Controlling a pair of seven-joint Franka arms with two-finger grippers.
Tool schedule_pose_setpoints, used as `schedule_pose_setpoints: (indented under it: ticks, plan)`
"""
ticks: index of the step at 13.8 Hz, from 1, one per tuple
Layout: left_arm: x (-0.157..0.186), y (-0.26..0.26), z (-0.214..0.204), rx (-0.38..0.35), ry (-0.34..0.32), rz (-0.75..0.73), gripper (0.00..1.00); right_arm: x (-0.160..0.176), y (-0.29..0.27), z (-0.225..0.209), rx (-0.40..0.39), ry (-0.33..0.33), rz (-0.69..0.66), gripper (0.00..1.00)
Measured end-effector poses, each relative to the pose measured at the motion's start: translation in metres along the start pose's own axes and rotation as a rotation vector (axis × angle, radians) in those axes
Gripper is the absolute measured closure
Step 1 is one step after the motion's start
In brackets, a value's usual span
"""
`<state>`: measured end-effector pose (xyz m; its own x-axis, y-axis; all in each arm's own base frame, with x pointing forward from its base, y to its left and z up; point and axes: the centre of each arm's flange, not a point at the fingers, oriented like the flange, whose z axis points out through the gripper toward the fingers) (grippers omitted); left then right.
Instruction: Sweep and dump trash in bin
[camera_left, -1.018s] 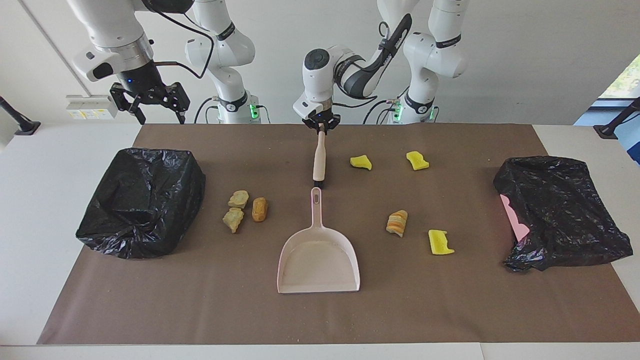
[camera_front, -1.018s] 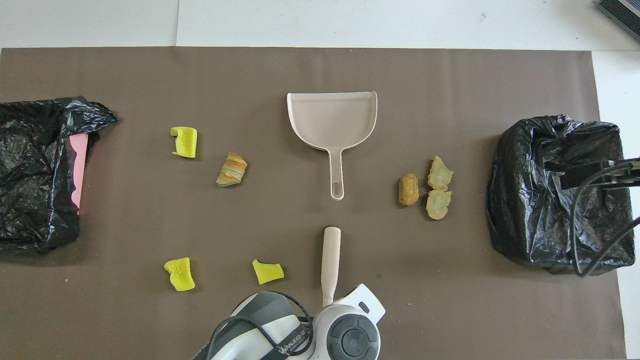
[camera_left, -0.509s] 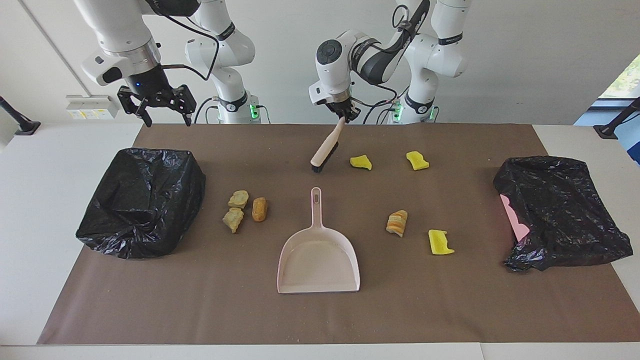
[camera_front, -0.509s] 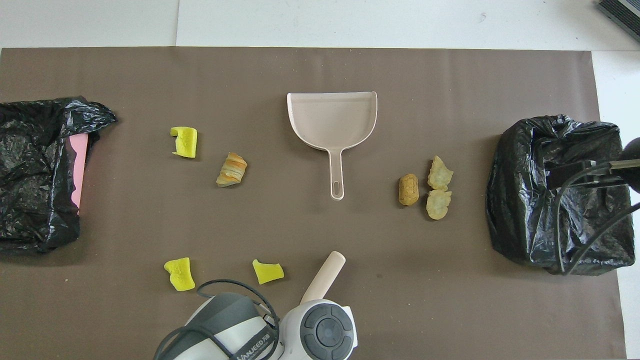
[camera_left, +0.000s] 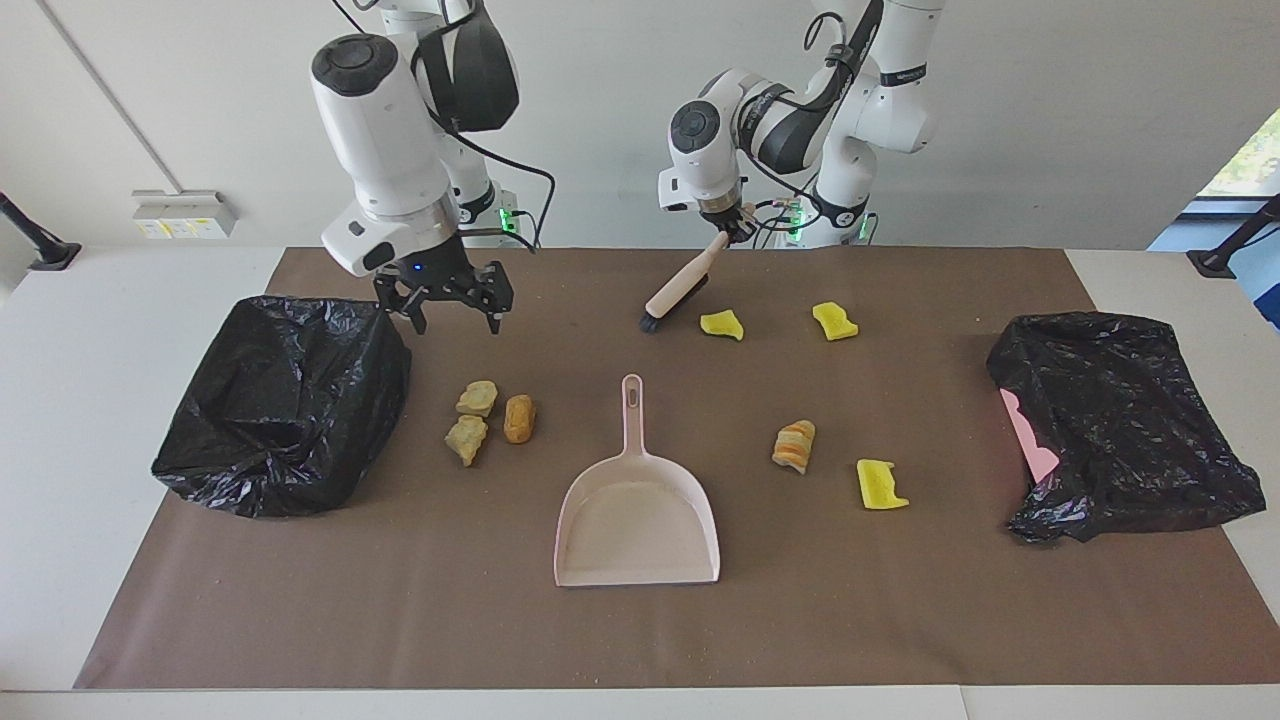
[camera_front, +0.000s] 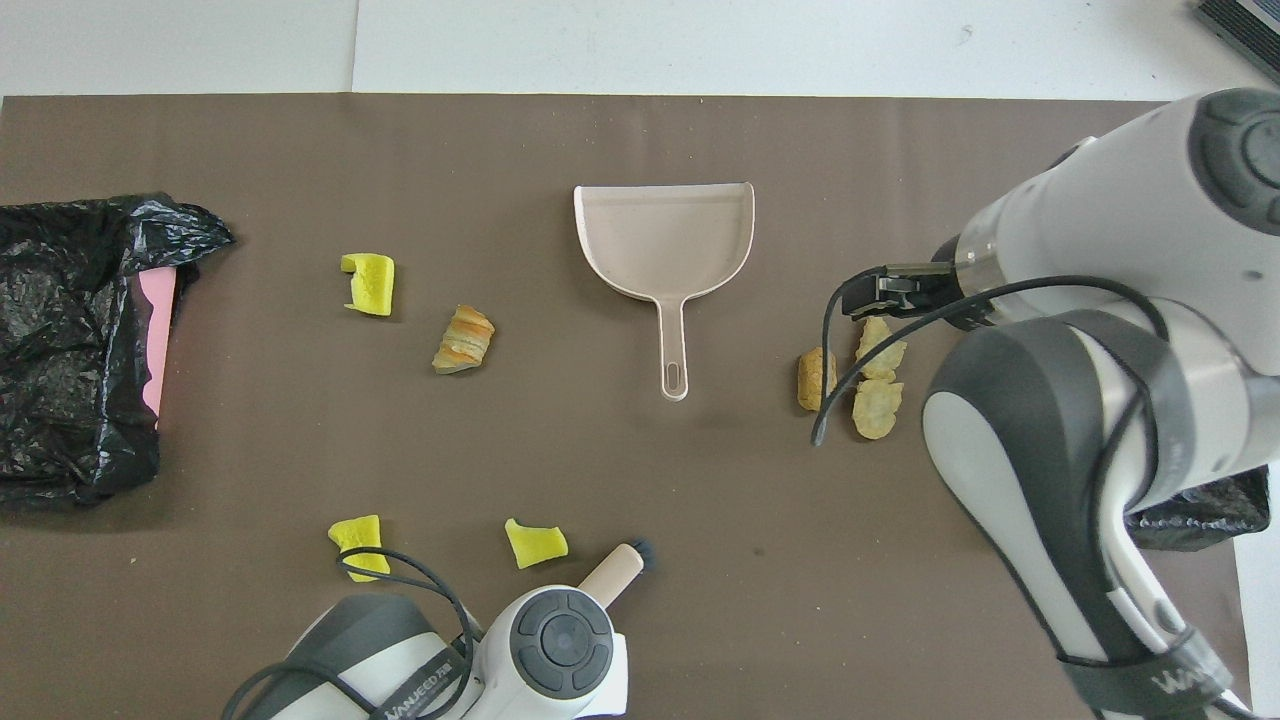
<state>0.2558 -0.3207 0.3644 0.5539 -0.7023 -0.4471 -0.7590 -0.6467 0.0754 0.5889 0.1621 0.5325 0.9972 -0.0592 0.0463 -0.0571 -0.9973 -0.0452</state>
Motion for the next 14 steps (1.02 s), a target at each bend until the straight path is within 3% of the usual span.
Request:
schedule_pose_setpoints:
  ticks: [4,8,14]
  plan:
    - [-0.007,-0.059,0.005,-0.064,0.011,-0.073,0.74,0.004,-0.077,0.069,0.031,-0.007,0.062,0.00]
    - [-0.006,-0.131,0.008,-0.069,0.088,-0.159,0.74,0.004,-0.126,0.140,0.019,-0.041,0.064,0.00]
    - [-0.023,-0.242,-0.008,-0.066,0.165,-0.226,0.74,-0.005,-0.165,0.181,0.021,-0.028,0.062,0.00]
